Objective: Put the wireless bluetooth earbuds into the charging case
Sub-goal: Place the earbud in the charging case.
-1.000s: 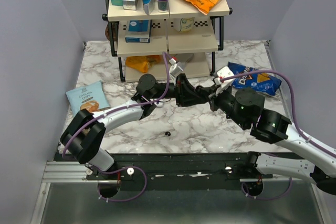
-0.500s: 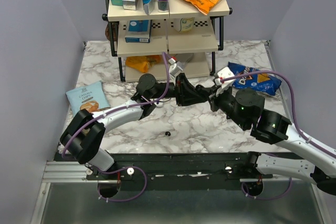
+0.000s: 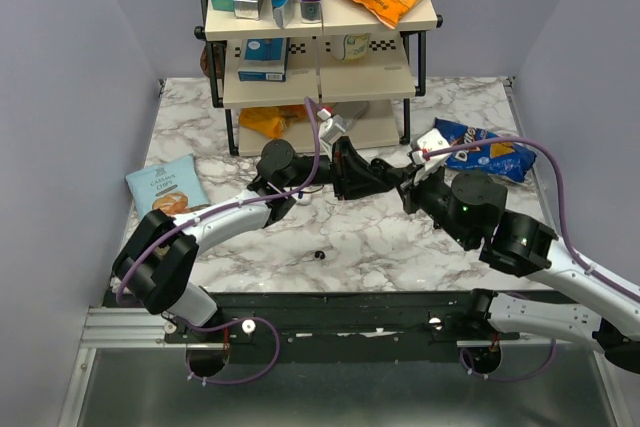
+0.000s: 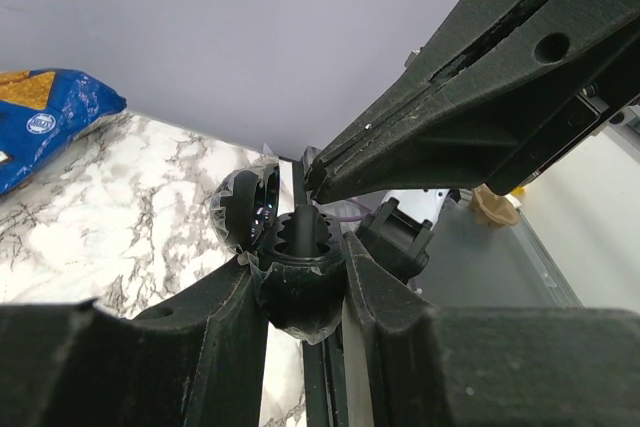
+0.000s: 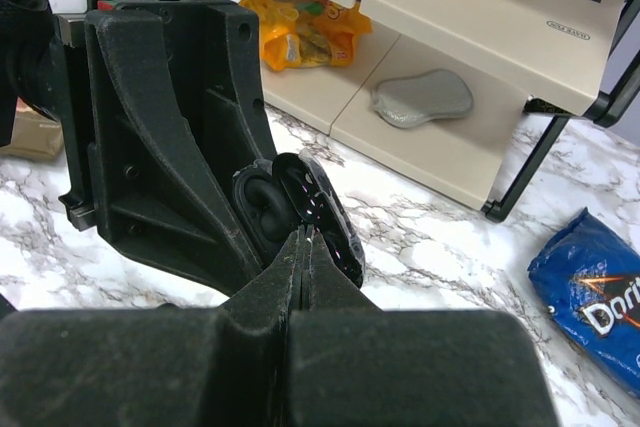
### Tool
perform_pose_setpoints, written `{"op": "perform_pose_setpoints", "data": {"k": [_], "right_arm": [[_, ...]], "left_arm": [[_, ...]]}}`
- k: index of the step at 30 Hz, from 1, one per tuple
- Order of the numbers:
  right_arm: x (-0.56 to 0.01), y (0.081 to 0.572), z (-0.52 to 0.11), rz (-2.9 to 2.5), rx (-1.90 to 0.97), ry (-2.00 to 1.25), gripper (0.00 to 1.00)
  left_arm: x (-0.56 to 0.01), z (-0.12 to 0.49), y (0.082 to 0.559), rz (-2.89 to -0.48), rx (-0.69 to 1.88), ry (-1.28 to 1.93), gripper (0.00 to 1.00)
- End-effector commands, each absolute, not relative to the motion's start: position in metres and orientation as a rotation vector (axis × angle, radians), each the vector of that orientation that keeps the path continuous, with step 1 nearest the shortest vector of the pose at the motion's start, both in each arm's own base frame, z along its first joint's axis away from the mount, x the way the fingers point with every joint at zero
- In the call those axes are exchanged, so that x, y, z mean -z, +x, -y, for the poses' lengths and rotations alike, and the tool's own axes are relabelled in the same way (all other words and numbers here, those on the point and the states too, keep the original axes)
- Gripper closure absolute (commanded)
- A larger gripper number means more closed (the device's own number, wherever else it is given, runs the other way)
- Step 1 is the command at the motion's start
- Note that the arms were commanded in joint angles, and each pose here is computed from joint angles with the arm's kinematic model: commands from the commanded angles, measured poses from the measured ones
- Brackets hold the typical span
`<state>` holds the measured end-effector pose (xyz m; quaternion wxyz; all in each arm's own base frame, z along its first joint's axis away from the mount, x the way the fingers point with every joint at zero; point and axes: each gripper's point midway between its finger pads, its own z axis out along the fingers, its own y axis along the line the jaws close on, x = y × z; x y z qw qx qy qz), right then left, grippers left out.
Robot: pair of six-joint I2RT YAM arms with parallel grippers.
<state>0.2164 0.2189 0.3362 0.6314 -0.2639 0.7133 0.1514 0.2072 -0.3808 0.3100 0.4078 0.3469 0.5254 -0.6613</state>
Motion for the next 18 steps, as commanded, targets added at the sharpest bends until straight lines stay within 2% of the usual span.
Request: {"op": "perform_pose_setpoints", "data": {"k": [1, 4, 7, 8, 10, 11, 14, 18], "right_arm": [[-0.336, 0.217, -0.223, -1.634, -0.348, -0.611, 0.99], [-0.342, 0.218, -0.220, -1.627, -0.346, -0.582, 0.99], [-0.353, 0.215, -0.215, -1.608, -0.369, -0.546, 0.90], [-0.357, 0.213, -0.214, -1.603, -0.388, -0.533, 0.82], [-0.363, 0.207, -0.213, -1.594, -0.426, -0.544, 0.76], [-0.373, 0.201, -0.212, -1.582, -0.478, -0.521, 0.69], [-0.381, 0.188, -0.204, -1.560, -0.556, -0.504, 0.58], [-0.358, 0.195, -0.184, -1.603, -0.488, -0.394, 0.53]], "left_arm": [[-0.322, 0.375, 0.204, -1.255, 1.642, 0.877, 1.00], [-0.320, 0.373, 0.203, -1.246, 1.632, 0.880, 1.00], [-0.318, 0.369, 0.200, -1.219, 1.611, 0.885, 1.00], [-0.319, 0.367, 0.200, -1.199, 1.593, 0.882, 1.00], [-0.317, 0.363, 0.198, -1.165, 1.567, 0.876, 1.00], [-0.319, 0.360, 0.201, -1.148, 1.533, 0.858, 1.00], [-0.313, 0.351, 0.203, -1.136, 1.463, 0.827, 1.00], [-0.307, 0.328, 0.217, -1.142, 1.289, 0.701, 1.00]]}}
